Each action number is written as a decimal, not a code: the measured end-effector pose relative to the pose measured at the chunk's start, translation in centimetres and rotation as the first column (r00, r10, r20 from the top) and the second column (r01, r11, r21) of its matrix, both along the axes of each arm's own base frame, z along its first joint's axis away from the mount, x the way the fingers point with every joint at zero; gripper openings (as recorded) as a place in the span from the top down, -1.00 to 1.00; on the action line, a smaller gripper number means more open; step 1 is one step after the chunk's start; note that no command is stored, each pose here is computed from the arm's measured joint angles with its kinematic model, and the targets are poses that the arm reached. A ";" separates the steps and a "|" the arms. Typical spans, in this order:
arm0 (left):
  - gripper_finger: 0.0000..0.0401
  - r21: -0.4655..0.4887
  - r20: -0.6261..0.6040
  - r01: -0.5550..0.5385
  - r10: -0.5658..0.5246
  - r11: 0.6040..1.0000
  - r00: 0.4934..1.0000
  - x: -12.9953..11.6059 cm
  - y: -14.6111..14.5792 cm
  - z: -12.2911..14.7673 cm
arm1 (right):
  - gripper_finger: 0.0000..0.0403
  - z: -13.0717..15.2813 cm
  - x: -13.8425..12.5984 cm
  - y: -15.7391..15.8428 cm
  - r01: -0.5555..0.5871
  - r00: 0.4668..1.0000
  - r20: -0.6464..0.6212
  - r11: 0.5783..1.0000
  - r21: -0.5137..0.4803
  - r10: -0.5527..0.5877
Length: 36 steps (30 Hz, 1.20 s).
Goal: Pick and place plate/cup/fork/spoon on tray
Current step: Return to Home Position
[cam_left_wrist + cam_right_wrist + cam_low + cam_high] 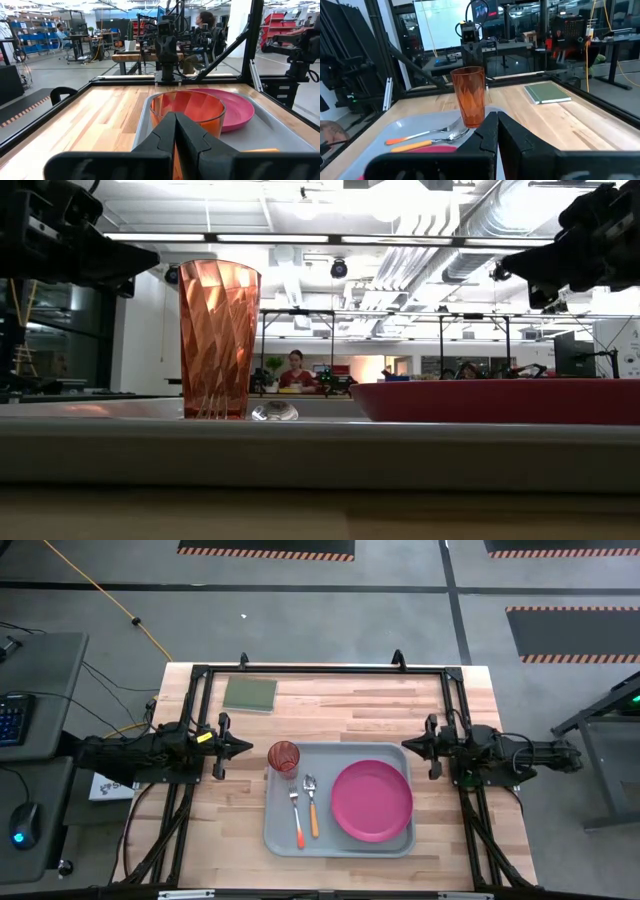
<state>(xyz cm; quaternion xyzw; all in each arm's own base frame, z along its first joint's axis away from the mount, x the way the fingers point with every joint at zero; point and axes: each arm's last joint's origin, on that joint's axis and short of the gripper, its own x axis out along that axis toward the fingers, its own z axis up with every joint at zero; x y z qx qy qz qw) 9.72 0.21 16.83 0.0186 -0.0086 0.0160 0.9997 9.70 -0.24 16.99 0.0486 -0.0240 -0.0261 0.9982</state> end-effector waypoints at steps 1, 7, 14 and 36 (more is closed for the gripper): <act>1.00 0.000 -0.001 0.000 0.000 1.000 1.000 0.0 0.0 0.0 | 1.00 0.0 0.0 0.0 0.000 1.000 0.001 1.000 0.000 0.000; 1.00 0.000 0.000 0.000 0.000 1.000 1.000 0.0 0.0 0.0 | 1.00 -0.1 0.0 0.0 0.010 1.000 -0.012 1.000 0.000 -0.010; 1.00 0.000 0.000 0.000 0.000 1.000 1.000 0.0 0.0 0.0 | 1.00 -0.1 0.0 0.0 0.010 1.000 -0.012 1.000 0.000 -0.010; 1.00 0.000 0.000 0.000 0.000 1.000 1.000 0.0 0.0 0.0 | 1.00 -0.2 0.0 0.0 0.011 1.000 -0.018 1.000 0.001 -0.011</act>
